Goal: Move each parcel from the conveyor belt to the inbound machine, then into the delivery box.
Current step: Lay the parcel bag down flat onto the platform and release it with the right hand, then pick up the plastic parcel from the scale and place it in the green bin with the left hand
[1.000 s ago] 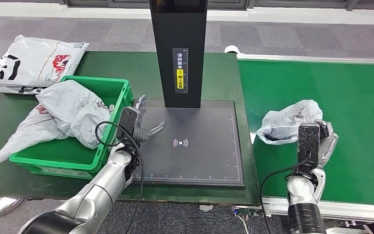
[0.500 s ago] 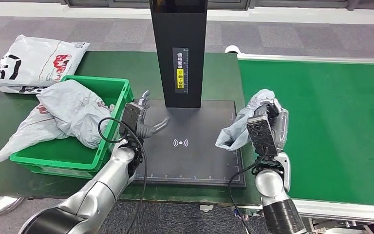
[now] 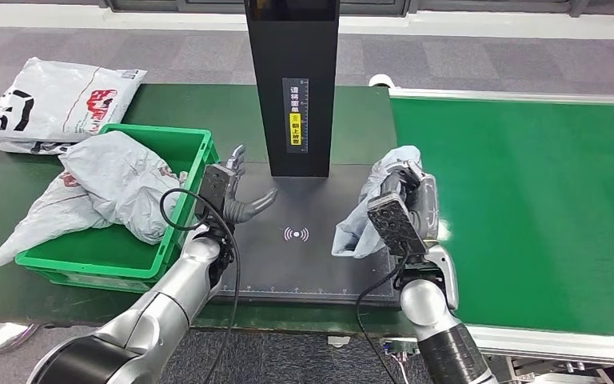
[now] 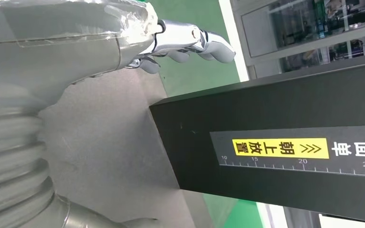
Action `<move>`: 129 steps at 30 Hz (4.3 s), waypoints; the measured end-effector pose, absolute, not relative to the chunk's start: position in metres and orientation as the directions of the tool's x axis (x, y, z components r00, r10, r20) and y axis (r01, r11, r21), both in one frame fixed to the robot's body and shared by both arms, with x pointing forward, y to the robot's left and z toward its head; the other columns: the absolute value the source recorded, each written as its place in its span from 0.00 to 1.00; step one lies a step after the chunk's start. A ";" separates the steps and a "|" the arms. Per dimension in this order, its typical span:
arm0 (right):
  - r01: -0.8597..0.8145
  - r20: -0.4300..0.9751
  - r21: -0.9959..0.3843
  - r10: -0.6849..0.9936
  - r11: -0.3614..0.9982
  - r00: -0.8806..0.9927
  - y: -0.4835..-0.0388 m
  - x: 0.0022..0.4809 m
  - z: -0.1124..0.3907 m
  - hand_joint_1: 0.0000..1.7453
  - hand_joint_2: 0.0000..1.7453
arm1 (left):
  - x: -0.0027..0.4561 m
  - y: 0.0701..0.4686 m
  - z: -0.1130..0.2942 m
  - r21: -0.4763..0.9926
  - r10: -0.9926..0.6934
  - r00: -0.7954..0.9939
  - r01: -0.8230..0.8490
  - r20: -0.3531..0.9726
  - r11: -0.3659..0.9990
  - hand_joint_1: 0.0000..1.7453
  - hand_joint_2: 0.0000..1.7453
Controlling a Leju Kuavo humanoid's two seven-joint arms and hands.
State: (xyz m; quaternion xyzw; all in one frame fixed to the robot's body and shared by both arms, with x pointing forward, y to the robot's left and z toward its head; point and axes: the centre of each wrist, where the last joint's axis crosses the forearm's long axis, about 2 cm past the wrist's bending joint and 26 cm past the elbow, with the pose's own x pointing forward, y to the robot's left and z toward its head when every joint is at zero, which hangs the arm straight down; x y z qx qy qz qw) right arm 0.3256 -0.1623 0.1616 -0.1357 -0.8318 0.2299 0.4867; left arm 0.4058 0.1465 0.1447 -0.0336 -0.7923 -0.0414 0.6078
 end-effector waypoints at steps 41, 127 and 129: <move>-0.378 0.775 -0.607 0.416 0.699 -0.476 -0.100 0.293 0.110 0.00 1.00 | 0.410 0.157 0.150 0.030 -0.024 -0.293 0.017 0.956 0.999 0.00 1.00; 0.289 0.846 -0.236 0.342 0.928 -0.409 -0.227 0.303 0.116 0.00 1.00 | 0.392 0.137 0.124 0.917 -0.782 -0.480 0.248 0.397 0.314 1.00 1.00; 0.296 0.846 -0.233 0.343 0.927 -0.409 -0.227 0.301 0.116 0.00 1.00 | 0.393 0.141 0.126 0.915 -0.789 -0.464 0.181 0.403 0.360 1.00 1.00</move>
